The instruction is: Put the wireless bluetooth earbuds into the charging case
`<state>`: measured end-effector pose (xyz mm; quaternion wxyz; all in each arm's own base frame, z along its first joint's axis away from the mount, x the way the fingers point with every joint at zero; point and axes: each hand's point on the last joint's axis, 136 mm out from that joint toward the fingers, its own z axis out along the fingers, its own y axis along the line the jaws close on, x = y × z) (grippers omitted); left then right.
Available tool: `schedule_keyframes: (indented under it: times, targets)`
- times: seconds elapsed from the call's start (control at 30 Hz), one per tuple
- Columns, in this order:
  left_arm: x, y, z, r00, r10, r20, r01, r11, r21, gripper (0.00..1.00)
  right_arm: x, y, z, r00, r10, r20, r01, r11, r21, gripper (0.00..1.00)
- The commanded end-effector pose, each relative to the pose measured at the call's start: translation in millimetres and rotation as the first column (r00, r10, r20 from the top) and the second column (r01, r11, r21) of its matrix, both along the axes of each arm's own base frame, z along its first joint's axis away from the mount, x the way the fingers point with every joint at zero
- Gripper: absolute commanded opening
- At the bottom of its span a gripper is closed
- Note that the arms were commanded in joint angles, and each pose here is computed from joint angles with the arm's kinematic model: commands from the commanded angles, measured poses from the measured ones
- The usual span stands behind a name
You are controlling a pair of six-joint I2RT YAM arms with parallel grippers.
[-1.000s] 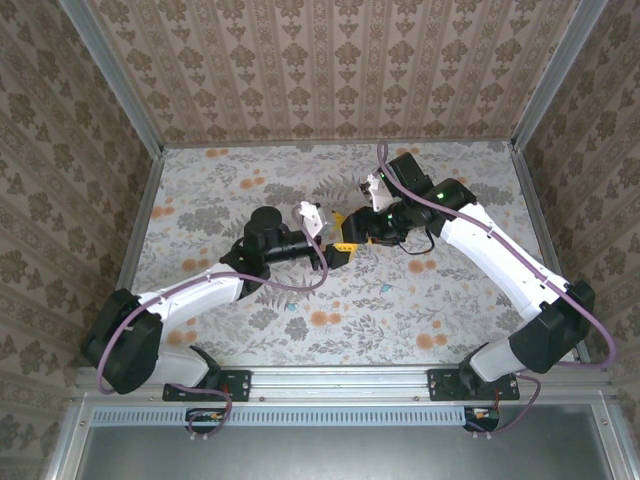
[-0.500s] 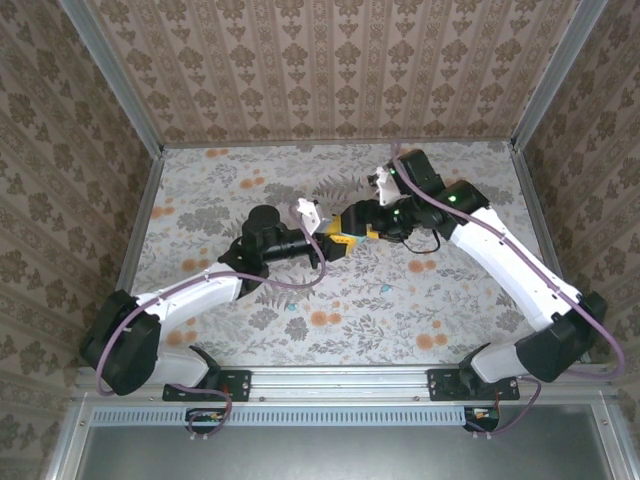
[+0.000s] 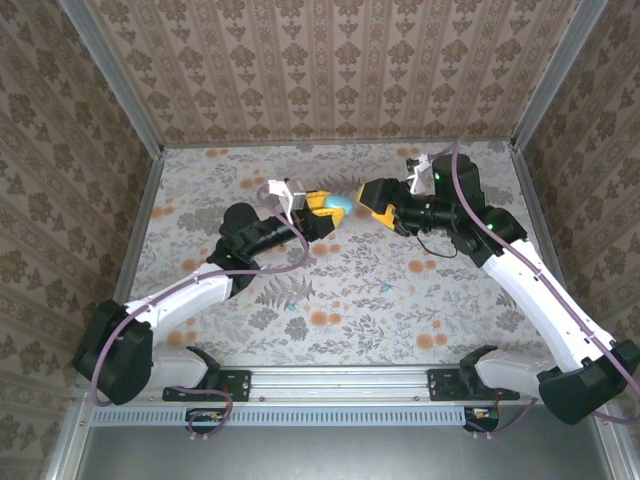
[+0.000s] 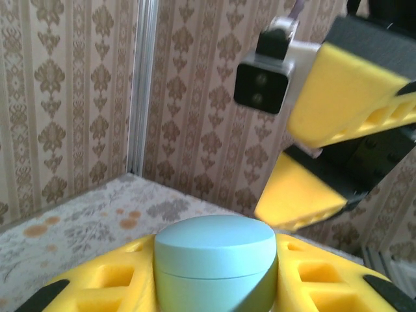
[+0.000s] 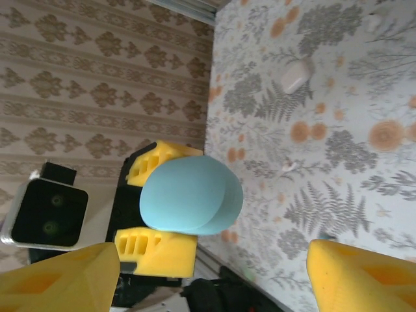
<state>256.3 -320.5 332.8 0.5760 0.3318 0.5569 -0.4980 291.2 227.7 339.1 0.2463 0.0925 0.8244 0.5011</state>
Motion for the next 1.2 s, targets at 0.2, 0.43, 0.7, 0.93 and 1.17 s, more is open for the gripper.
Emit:
schedule_keyframes:
  times: [0.2,0.43,0.7,0.93,1.17]
  targets:
    - [-10.4,-2.4,50.8,0.998,-0.032,0.053,0.041,0.984,-0.175,0.34,9.7,24.2,18.1,0.998,0.052,-0.034,-0.044,0.977,0.208,0.77]
    - [-15.8,-12.4,58.2,0.996,-0.069,0.058,0.08,0.974,-0.211,0.34,13.8,34.4,15.6,0.995,0.072,-0.062,-0.052,0.956,0.287,0.69]
    - [-11.3,-13.0,44.8,0.998,-0.063,0.012,0.065,0.981,-0.185,0.36,11.4,34.0,21.2,0.996,0.077,-0.048,-0.058,0.951,0.305,0.34]
    - [-11.5,-12.5,28.9,0.995,-0.083,-0.058,0.076,0.99,-0.12,0.48,8.3,30.5,18.6,0.997,0.062,-0.048,-0.045,0.951,0.307,0.2]
    - [-12.1,13.0,18.1,0.991,-0.079,-0.112,0.085,0.995,0.05,0.84,9.6,10.1,7.8,0.997,-0.069,-0.019,0.072,0.958,0.278,0.16]
